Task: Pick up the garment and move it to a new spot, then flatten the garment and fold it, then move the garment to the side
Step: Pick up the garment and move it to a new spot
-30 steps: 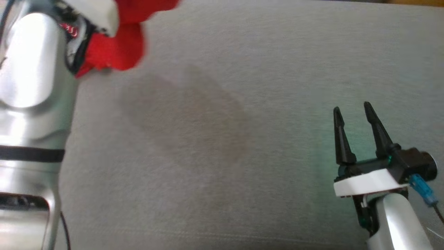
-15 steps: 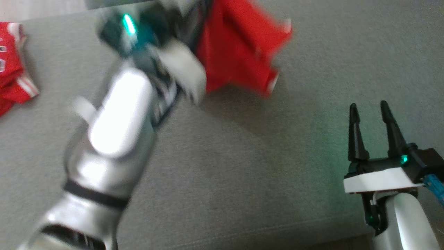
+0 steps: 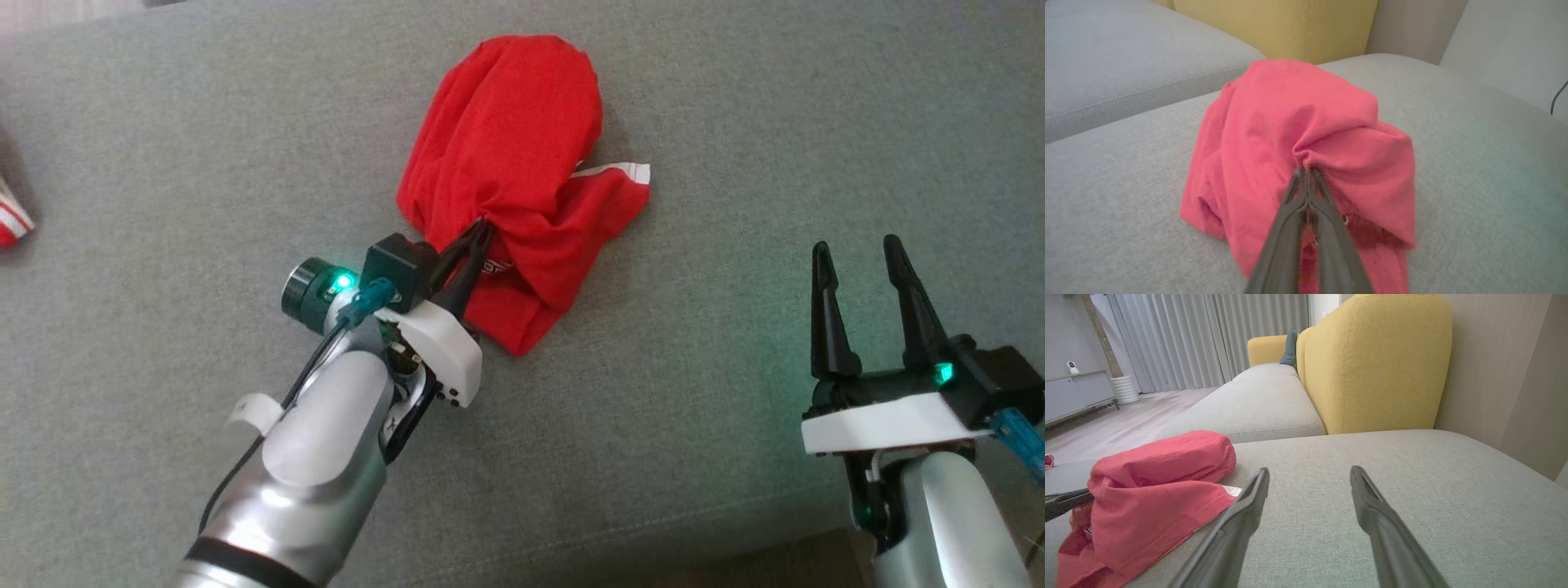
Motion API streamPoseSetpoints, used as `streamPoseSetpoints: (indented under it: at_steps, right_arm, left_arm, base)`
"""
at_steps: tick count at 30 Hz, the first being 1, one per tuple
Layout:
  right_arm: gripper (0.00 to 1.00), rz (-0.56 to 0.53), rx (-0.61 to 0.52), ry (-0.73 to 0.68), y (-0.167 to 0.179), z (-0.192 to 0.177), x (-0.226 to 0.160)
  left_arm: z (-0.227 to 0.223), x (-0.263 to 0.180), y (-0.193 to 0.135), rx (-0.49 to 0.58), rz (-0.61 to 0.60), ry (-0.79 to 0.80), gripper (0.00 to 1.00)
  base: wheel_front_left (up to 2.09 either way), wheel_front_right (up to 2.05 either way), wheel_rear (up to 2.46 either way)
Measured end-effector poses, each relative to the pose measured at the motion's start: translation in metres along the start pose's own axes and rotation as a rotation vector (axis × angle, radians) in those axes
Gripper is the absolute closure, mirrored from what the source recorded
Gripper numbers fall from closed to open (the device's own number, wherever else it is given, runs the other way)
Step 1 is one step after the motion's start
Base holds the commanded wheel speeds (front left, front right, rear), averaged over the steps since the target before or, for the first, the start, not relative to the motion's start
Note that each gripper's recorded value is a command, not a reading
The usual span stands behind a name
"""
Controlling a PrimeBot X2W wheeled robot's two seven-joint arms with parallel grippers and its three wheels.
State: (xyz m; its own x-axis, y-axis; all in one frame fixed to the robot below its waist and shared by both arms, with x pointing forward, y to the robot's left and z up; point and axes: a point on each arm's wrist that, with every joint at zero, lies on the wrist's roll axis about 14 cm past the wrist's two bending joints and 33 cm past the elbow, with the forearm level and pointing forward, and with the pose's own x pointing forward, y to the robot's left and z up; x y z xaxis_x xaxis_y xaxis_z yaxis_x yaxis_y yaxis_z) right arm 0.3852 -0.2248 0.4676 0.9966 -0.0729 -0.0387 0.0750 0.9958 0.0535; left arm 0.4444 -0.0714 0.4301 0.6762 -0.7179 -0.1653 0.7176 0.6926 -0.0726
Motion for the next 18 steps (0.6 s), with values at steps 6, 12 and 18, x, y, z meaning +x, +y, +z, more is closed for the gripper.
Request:
streamPoseSetpoints:
  at_steps: [6, 12, 18]
  right_arm:
    - [0.0, 0.017, 0.006, -0.023, 0.006, 0.007, 0.001]
    - [0.0, 0.04, 0.017, -0.067, 0.013, 0.022, 0.001]
    - [0.0, 0.066, 0.029, -0.085, 0.022, 0.028, -0.008]
  left_arm:
    - [0.025, -0.009, 0.001, -0.011, 0.049, -0.085, 0.0]
    - [0.062, -0.039, 0.015, -0.049, 0.178, -0.215, 0.0]
    - [0.061, -0.086, 0.034, -0.088, 0.334, -0.249, 0.0]
  base:
    - [0.0, 0.0, 0.0]
    - [0.0, 0.0, 0.0]
    - [0.0, 0.0, 0.0]
